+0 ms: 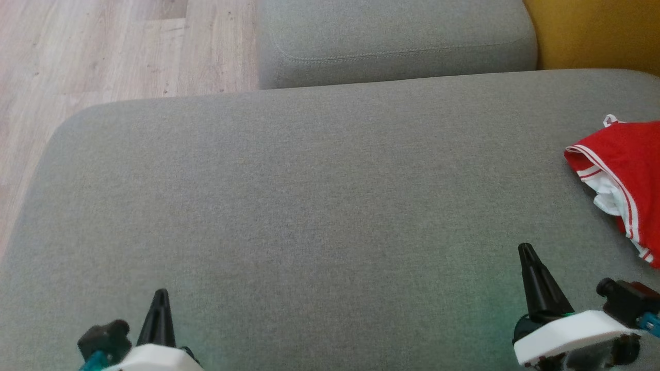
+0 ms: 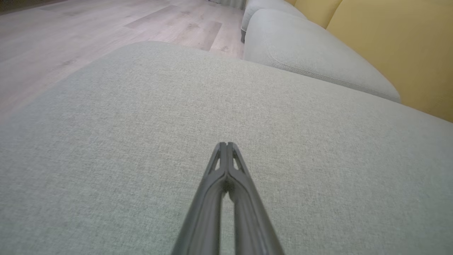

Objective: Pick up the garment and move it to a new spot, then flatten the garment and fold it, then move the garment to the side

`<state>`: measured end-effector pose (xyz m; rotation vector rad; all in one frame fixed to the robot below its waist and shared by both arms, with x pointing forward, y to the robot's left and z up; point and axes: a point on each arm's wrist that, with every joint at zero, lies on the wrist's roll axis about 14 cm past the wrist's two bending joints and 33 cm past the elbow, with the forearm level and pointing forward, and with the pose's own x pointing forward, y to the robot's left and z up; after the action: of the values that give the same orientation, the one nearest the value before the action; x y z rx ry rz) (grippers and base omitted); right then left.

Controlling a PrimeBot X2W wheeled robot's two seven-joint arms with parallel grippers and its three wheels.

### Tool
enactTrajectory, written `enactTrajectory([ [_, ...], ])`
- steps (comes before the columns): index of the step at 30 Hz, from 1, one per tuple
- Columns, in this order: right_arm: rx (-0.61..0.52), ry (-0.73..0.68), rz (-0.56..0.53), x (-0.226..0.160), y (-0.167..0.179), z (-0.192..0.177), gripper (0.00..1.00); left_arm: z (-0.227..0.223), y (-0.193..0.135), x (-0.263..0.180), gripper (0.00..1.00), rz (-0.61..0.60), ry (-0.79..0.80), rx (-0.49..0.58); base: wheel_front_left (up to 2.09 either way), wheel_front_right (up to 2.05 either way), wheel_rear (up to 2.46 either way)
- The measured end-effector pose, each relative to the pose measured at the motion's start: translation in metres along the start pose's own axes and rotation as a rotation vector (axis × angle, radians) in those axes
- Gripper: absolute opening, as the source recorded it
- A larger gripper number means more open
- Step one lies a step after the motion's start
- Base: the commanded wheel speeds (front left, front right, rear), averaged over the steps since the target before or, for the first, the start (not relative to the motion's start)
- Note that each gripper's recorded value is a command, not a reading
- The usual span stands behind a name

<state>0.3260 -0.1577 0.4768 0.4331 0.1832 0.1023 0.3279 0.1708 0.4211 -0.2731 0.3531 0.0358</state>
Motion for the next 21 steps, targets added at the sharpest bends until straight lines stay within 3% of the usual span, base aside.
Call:
enactTrajectory([
  [21,0.229,-0.022,-0.002,0.0082,-0.0049,0.0034,0.0,0.0071,0.0015,0.0077,0.0,-0.008,0.018,-0.249,0.0,0.0,0.0],
])
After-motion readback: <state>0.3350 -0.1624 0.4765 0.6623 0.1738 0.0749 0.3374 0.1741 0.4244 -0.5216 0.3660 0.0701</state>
